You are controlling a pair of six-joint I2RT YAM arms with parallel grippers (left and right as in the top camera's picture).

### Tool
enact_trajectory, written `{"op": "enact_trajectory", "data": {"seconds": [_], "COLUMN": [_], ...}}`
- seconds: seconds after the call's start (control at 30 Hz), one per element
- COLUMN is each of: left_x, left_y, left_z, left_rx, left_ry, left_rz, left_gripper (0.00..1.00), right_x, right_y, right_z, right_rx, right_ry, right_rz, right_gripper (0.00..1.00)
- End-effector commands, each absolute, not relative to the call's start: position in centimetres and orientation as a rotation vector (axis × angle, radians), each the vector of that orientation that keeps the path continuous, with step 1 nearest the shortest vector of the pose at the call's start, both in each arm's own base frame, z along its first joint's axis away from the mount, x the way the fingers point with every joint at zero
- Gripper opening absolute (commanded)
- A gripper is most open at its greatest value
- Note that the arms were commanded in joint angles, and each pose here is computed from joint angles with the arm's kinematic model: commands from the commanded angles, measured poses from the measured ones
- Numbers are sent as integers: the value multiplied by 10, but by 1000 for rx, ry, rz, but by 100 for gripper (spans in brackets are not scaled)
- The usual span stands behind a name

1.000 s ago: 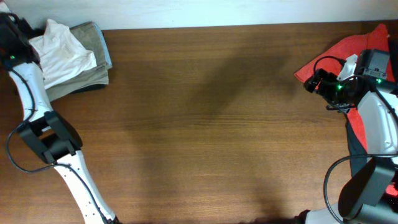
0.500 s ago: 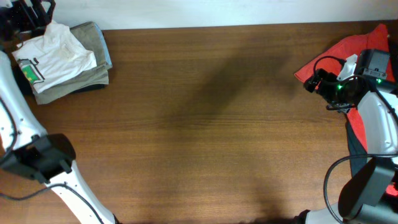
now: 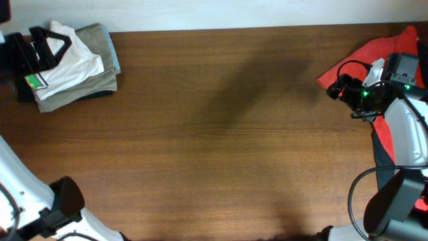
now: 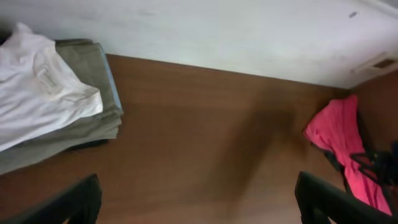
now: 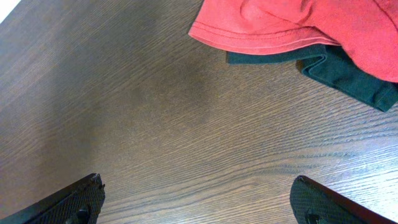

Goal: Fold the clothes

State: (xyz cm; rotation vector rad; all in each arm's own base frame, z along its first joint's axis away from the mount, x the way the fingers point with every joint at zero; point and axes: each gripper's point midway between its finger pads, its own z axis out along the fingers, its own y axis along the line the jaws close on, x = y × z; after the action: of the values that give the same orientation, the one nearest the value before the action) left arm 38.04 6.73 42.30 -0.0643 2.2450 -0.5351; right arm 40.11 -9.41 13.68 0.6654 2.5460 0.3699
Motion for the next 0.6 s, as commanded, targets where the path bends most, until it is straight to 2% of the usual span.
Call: {"op": "enact_trajectory", "data": {"seconds": [0.0, 0.3, 0.57], "left_x": [359, 262, 188], "left_y": [55, -4, -36], "left_z": [447, 515, 548], "left_rx": [2, 145, 214], "left_ry": [2188, 2004, 1849], "left_rz": [-503, -385, -269], "left_gripper": [99, 99, 99], "right_x": [405, 405, 405], "right_y": [-96, -96, -96], "right_z": [147, 147, 147], "right_rx": [651, 651, 651], "right_ry": [2521, 2521, 2521], "right_rz": [355, 355, 355], "right_gripper": [98, 99, 99]}}
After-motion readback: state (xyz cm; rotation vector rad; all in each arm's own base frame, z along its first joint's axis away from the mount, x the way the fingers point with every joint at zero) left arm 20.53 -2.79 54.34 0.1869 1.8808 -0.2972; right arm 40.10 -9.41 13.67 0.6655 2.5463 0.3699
